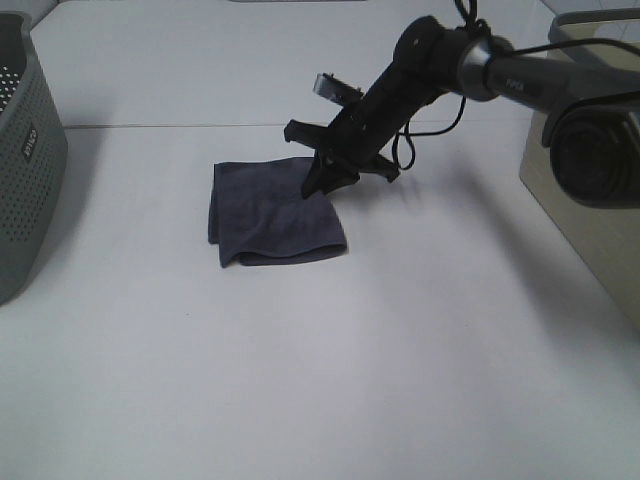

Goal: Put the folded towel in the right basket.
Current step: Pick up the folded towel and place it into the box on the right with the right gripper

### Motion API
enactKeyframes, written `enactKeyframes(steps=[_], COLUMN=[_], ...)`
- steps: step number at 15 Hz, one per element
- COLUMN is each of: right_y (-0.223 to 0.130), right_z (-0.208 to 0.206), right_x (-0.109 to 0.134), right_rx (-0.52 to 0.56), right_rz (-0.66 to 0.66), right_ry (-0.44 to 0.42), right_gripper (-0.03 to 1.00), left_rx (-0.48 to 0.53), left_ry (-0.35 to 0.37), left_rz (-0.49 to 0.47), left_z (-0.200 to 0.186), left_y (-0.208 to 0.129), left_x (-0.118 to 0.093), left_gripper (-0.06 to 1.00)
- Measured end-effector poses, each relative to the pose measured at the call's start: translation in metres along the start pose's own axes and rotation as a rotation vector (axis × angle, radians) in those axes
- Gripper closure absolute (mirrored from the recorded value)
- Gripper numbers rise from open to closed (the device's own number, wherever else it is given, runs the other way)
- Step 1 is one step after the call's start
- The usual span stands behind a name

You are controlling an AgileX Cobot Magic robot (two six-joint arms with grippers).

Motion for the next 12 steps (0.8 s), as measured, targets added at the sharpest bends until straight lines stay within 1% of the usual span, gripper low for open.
enactKeyframes(steps=[1, 2, 3, 4, 6, 7, 8, 10, 12], right_y=[0.005, 0.014, 0.017, 0.023, 0.033, 0.039, 0.042, 0.04, 0.029], right_z=[-0.028, -0.071, -0.09, -0.137, -0.224, -0.265, -0.313, -0.404, -0.474], right_x=[0.012, 0.026, 0.031, 0.039, 0.041, 0.035, 0.024, -0.008, -0.049], right_rx=[-0.021, -0.074, -0.096, -0.152, -0.288, -0.364, -0.453, -0.626, -0.761], right_rz=[-0.036, -0.077, -0.092, -0.124, -0.146, -0.137, -0.117, -0.064, -0.004], right_ry=[-0.002, -0.005, -0.008, -0.022, -0.052, -0.062, -0.077, -0.135, -0.262], right_gripper=[0.91, 0.91, 0.91, 0.91, 0.91, 0.91, 0.91, 0.91, 0.91], left_rx=[0.0, 0.0, 0.0, 0.0, 0.0, 0.0, 0.0, 0.0, 0.0], left_ry=[0.0, 0.0, 0.0, 0.0, 0.0, 0.0, 0.0, 0.0, 0.0], left_rz=[0.0, 0.0, 0.0, 0.0, 0.0, 0.0, 0.0, 0.0, 0.0], left_z=[0.0, 0.0, 0.0, 0.0, 0.0, 0.0, 0.0, 0.0, 0.0], left_y=[0.0, 0.0, 0.0, 0.0, 0.0, 0.0, 0.0, 0.0, 0.0], left_x=[0.0, 0.0, 0.0, 0.0, 0.0, 0.0, 0.0, 0.0, 0.0], left_gripper=[-0.05, -0.05, -0.05, -0.05, -0.05, -0.05, -0.05, -0.05, -0.05])
Point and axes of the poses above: a point on each arm's last joint axis where the gripper is mounted, z pointing out along that axis toward the gripper, x along the wrist's bending axis when the last joint is at zero, y = z × x, the point moved 10 cm from there along z, pointing out along that axis toward the gripper, and after that the axes turned 14 degrees about z, right-handed, at the moved point
